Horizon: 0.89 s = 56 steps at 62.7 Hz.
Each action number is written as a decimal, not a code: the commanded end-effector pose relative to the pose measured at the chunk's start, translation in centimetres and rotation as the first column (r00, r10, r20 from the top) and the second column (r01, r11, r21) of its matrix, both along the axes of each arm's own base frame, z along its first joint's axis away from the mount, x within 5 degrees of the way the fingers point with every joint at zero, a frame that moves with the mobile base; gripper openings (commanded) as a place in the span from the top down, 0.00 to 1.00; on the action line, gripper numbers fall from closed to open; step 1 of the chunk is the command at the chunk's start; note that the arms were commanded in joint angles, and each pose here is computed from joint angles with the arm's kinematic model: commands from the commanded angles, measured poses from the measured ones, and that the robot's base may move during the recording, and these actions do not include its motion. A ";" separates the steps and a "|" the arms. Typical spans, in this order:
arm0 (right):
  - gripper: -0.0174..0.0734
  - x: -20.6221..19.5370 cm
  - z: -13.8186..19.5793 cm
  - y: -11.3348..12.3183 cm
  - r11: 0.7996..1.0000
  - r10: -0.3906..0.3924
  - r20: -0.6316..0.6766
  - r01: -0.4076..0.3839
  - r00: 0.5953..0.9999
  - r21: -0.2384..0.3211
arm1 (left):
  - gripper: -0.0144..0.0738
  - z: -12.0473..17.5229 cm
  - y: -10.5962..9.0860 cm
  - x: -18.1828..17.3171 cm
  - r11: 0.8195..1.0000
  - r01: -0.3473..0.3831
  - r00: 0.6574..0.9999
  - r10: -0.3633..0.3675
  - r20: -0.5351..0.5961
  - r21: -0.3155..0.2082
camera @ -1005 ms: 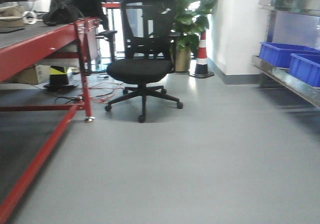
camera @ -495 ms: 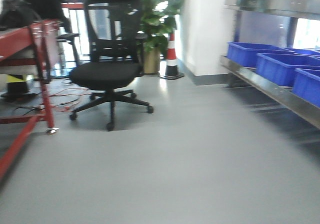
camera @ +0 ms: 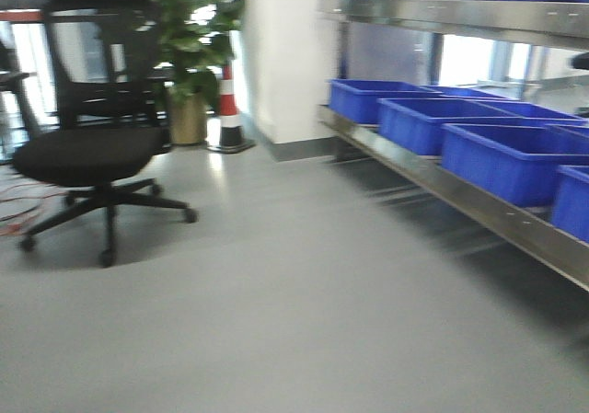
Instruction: Grab block from conveyor and place in blue bin
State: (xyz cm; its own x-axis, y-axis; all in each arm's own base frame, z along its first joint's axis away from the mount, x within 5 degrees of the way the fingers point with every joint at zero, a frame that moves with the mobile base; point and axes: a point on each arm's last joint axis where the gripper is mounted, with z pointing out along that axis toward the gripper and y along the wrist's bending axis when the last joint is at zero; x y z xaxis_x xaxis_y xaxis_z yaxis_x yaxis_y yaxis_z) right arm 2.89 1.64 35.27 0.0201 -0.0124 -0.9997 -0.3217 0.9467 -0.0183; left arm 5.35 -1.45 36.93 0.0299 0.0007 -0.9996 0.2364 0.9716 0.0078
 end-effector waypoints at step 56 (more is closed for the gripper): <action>0.99 0.0 0.2 -0.1 1.000 -0.009 0.025 0.009 1.000 -0.007 | 0.96 0.4 0.1 -0.2 1.000 -0.006 1.000 0.006 0.027 -0.002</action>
State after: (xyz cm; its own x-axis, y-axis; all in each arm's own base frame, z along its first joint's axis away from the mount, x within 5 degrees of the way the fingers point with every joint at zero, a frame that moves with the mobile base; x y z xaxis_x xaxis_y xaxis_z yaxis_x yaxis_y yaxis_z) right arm 2.89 1.64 35.27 0.0201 -0.0124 -0.9997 -0.3217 0.9467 -0.0183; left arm 5.35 -1.45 36.93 0.0299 0.0007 -0.9996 0.2364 0.9716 0.0078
